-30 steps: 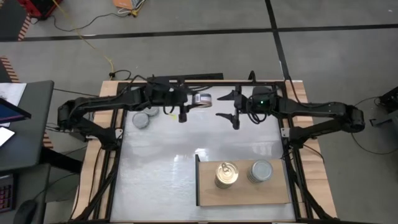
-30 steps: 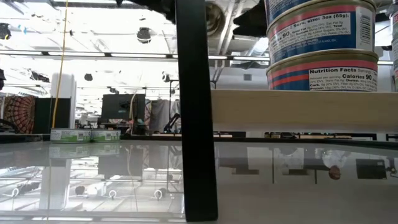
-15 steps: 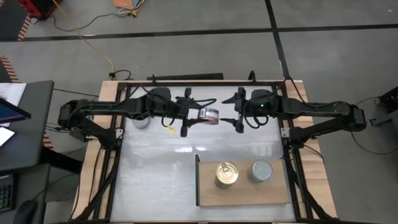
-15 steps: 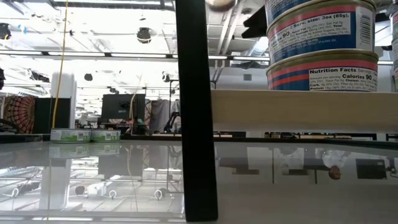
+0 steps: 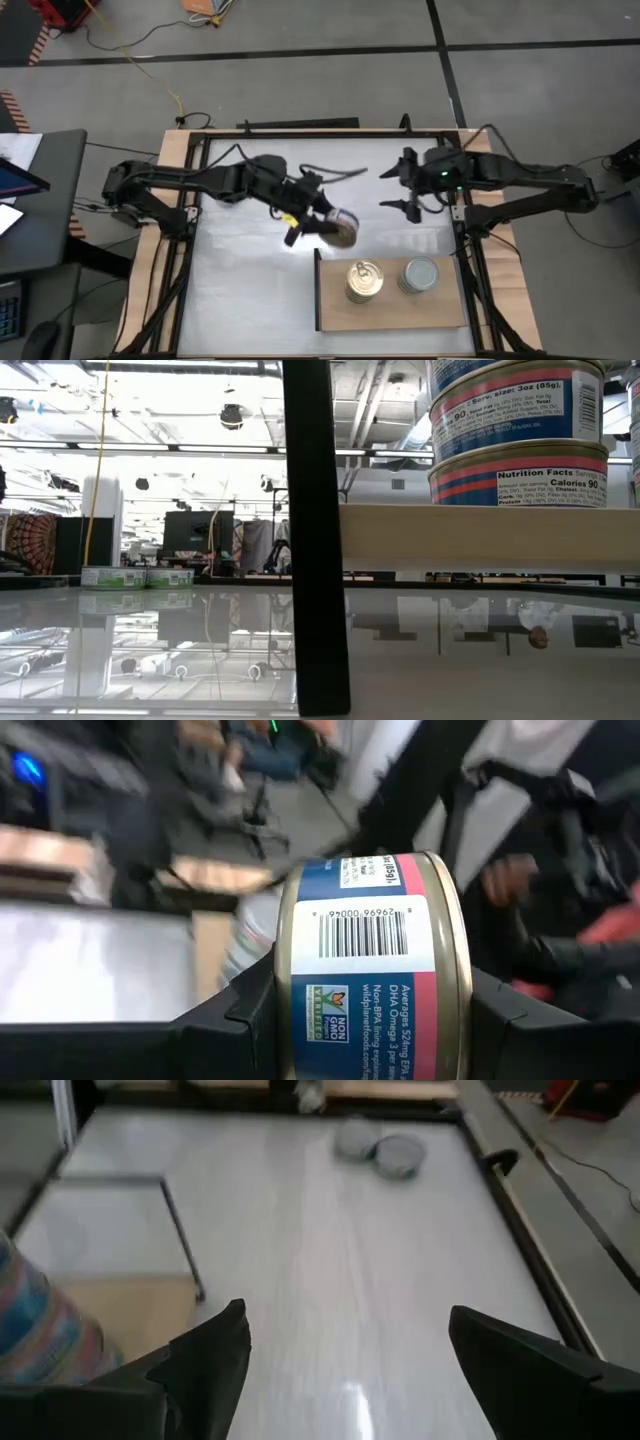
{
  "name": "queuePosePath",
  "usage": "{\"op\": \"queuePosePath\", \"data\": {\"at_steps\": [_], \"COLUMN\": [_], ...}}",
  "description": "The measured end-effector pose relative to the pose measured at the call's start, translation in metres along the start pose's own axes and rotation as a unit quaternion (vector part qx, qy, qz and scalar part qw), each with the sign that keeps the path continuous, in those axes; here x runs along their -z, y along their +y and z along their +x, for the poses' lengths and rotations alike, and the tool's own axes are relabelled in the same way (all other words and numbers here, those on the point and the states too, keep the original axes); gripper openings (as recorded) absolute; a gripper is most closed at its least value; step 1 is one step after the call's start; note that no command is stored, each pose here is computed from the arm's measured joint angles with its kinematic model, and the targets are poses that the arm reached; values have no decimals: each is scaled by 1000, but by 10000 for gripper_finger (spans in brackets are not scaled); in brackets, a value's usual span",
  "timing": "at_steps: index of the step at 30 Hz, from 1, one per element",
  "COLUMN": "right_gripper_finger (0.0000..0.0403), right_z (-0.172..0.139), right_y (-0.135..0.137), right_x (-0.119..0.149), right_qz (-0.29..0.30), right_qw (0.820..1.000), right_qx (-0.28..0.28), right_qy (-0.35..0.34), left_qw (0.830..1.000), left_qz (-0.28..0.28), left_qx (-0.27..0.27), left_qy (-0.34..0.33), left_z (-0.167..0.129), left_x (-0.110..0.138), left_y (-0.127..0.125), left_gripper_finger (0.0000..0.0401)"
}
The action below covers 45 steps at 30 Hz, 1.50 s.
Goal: Stack canned seafood by type on shelf
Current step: Stack the blue pink tuna can on top of the blue pink tuna can on the shelf
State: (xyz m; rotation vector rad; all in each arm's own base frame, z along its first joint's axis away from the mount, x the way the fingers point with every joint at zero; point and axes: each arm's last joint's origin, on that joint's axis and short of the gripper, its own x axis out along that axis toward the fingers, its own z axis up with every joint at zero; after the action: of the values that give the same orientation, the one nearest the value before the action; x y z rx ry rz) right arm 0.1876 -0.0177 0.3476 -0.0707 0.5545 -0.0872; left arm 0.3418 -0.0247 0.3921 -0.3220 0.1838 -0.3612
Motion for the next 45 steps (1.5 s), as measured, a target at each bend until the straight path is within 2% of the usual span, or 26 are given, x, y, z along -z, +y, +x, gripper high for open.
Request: {"op": "queuePosePath", "data": {"at_steps": [6,11,16,21,25,28,31,38,41,45], "right_gripper_finger": [364,364,364,364,364,364,364,364,364,364], "right_z": [-36,-41,-39,-31,-38,-43,-45,-44,-44,-44], "right_y": [1,6,10,14,12,12,11,12,12,12], "right_x": [7,28,50,71,71,72,73,73,73,73], "right_qz": [83,79,98,90,89,97,97,97,97,97], "right_qw": [995,994,989,985,981,978,978,979,979,979], "right_qx": [-1,17,19,10,24,25,25,24,24,24], "right_qy": [-48,-71,-107,-147,-170,-181,-180,-176,-177,-179], "left_qw": [999,998,994,985,980,979,974,969,971,974], "left_qz": [-9,-28,-45,-99,-113,-116,-135,-158,-149,-127], "left_qx": [3,8,42,66,53,56,74,71,72,72], "left_qy": [34,57,85,125,156,155,165,173,175,175], "left_z": [31,52,65,79,89,96,102,105,104,103], "left_x": [7,3,-3,-5,1,1,4,7,7,7], "left_y": [-21,-31,-35,-33,-26,-23,-20,-12,-12,-8], "left_gripper_finger": [180,180,180,181,181,181,181,182,193,227]}}
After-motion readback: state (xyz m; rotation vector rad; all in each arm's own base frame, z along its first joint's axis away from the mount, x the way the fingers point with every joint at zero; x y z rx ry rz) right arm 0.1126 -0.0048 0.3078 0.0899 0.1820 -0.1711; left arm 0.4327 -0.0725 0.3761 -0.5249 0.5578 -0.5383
